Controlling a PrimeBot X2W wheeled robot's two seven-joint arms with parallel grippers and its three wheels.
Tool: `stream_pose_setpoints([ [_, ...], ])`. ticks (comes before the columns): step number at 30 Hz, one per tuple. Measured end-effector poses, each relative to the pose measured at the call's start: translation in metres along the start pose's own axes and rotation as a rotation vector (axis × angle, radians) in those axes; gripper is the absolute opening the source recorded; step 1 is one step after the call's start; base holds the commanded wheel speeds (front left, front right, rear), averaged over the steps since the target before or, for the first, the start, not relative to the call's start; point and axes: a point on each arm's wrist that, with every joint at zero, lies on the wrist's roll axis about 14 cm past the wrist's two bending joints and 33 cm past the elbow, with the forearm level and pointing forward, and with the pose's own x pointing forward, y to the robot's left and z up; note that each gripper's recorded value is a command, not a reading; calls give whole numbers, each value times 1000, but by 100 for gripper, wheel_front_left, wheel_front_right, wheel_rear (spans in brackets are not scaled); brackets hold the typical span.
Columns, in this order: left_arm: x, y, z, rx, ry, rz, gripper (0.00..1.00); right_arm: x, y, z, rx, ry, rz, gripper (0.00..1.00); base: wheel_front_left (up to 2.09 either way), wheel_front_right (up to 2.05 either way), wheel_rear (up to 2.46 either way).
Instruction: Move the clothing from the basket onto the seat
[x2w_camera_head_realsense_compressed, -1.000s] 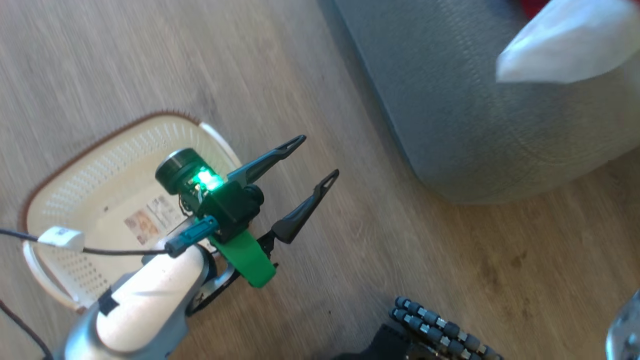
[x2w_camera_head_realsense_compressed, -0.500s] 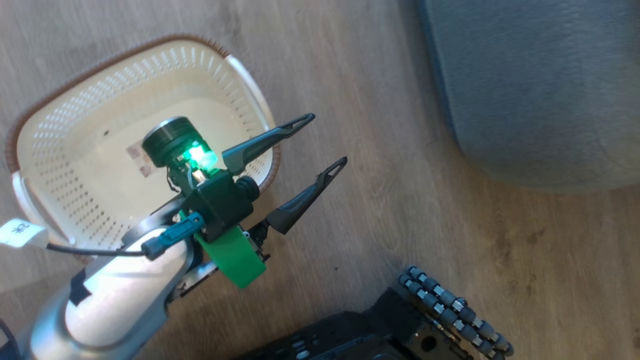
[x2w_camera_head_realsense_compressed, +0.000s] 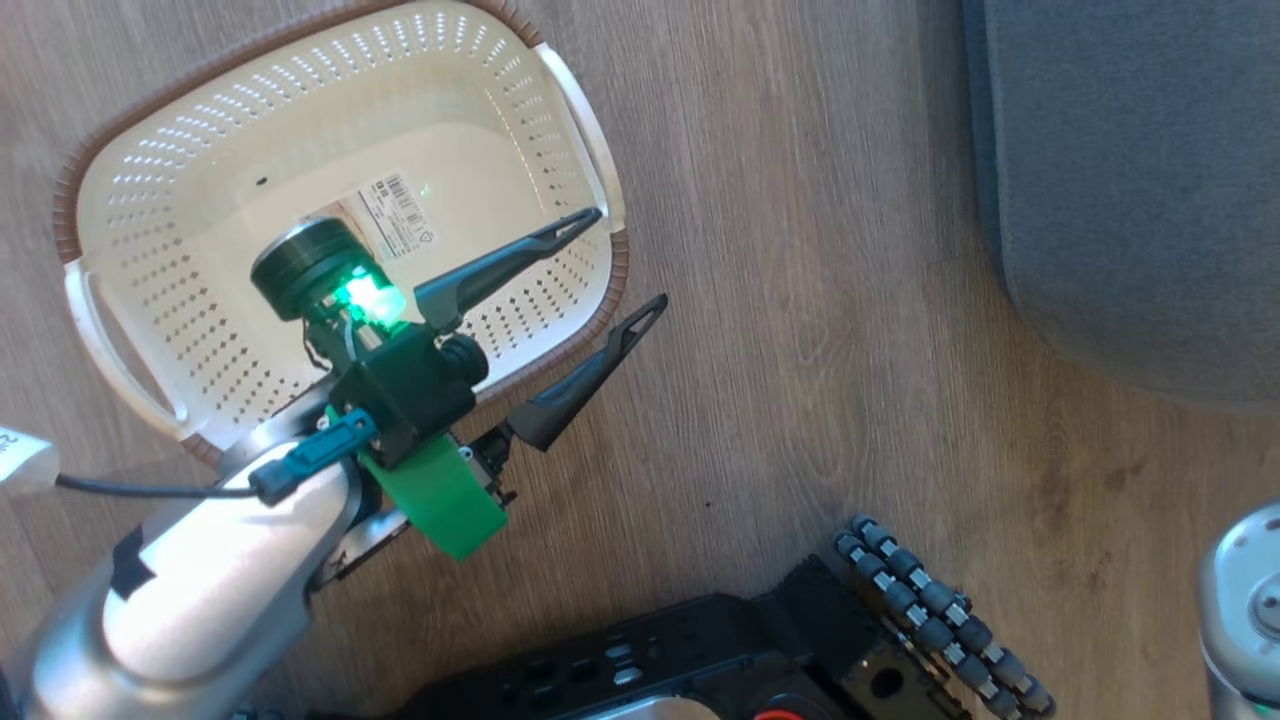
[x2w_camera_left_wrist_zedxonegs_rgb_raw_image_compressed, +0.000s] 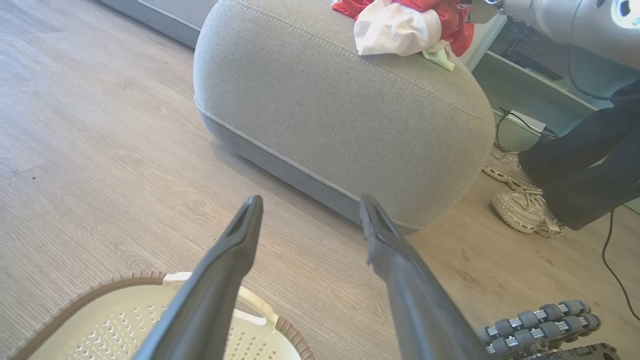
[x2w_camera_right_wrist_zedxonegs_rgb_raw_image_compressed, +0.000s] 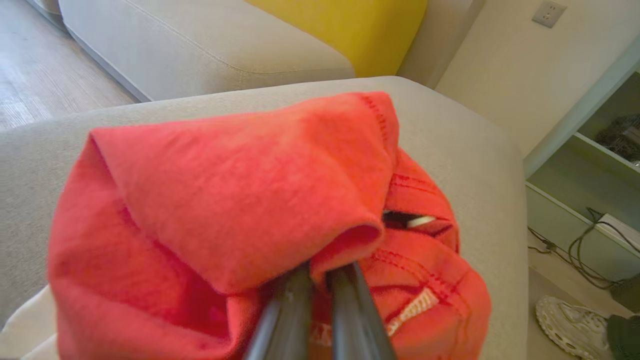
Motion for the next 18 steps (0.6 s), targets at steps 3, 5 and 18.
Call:
stream_pose_setpoints([
  [3, 2, 0, 8, 17, -14, 1, 100, 0, 3, -7, 13, -16, 39, 95, 0, 0, 0],
  [5, 3, -1, 11, 24, -19, 1, 100, 1, 3, -9, 2, -17, 58, 100, 0, 0, 0],
  [18, 7, -18, 76, 89, -105, 66, 100, -20, -4, 5, -27, -134, 272, 100, 0, 0, 0],
])
